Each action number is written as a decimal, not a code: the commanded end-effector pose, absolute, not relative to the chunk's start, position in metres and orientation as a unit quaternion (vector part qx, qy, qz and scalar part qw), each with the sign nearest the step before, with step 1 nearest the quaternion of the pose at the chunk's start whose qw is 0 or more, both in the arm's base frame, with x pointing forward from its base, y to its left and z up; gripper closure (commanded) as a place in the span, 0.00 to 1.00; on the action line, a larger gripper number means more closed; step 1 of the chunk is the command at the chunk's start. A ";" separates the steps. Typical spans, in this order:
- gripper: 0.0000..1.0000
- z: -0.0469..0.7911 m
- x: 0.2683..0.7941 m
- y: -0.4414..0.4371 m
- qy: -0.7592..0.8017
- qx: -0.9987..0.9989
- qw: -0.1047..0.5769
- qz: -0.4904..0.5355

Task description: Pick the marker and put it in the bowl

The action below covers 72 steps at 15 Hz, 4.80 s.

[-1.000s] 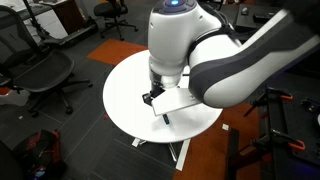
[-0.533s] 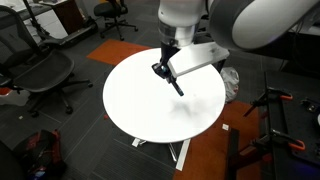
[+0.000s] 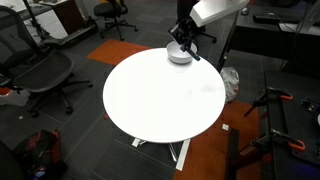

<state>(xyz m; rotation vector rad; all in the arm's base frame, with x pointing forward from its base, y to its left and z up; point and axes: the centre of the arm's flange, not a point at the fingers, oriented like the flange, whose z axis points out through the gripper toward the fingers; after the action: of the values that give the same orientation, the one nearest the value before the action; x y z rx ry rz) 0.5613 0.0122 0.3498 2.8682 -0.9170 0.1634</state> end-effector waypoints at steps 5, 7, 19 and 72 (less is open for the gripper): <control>0.95 0.366 0.565 -0.072 -0.306 0.947 0.072 0.062; 0.95 0.367 0.569 -0.096 -0.313 0.944 0.074 0.070; 0.95 0.314 0.606 -0.202 -0.378 0.916 0.088 0.100; 0.00 0.433 0.507 -0.060 -0.250 0.961 -0.010 0.117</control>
<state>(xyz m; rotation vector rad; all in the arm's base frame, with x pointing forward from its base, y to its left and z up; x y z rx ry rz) 0.5068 -0.0598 0.4334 3.0393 -0.7919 0.3686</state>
